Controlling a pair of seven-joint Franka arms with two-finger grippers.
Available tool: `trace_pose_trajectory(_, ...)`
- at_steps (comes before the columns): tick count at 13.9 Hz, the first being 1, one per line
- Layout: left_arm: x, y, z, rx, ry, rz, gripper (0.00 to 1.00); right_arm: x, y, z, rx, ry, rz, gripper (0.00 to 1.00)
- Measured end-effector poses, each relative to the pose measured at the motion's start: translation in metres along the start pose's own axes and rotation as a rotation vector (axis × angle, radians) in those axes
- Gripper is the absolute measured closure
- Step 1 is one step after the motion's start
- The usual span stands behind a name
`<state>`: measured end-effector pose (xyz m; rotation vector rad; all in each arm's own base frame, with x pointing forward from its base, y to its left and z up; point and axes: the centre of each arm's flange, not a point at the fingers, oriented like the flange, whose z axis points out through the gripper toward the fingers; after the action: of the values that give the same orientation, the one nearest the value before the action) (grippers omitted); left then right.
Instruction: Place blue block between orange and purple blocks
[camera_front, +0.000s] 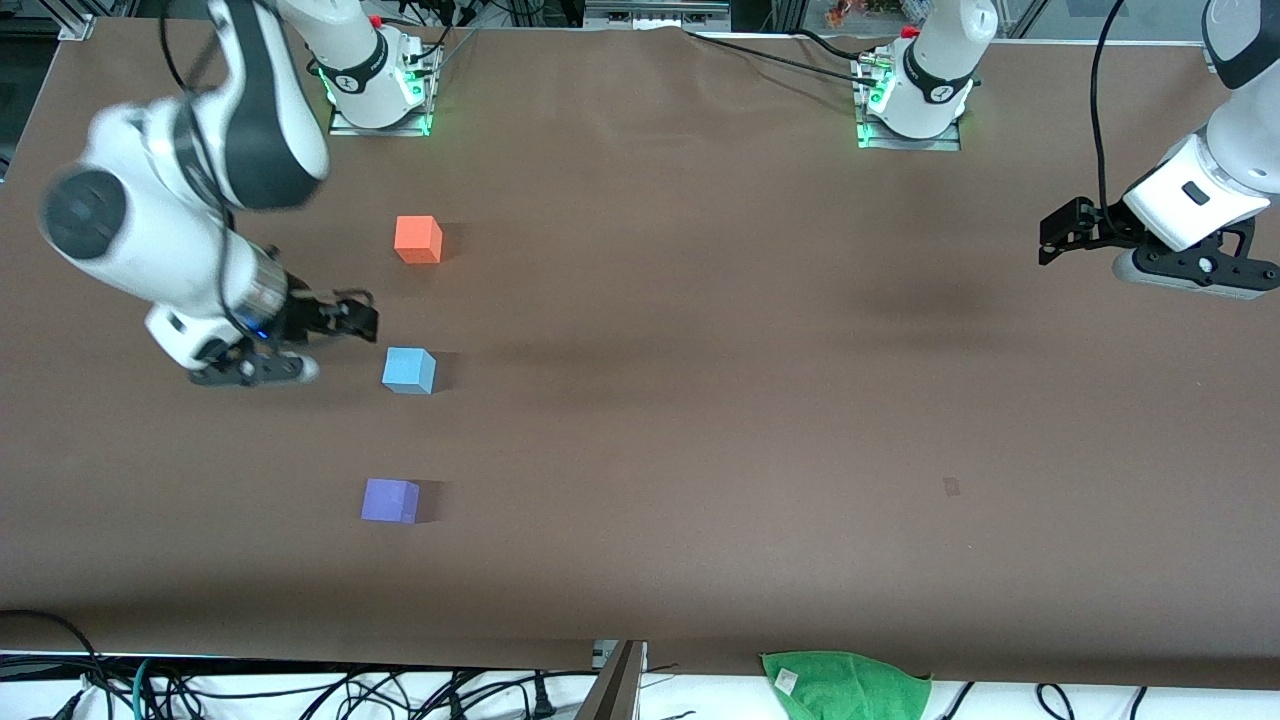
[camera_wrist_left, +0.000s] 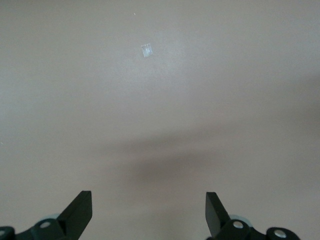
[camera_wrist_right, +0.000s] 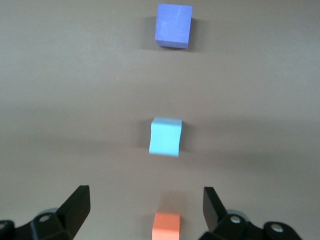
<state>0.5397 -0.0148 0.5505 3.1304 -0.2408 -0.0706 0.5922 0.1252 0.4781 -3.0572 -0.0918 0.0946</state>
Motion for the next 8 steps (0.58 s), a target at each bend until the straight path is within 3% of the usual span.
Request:
trace_pose_trajectory(5, 0.000, 0.000, 0.000, 0.000, 0.000, 0.000, 0.00, -0.035, 0.020, -0.064, -0.060, 0.027, -0.037, 0.00)
trace_pose_trajectory(8, 0.000, 0.000, 0.000, 0.000, 0.000, 0.000, 0.00, -0.039, 0.026, -0.066, -0.139, 0.002, -0.061, 0.00)
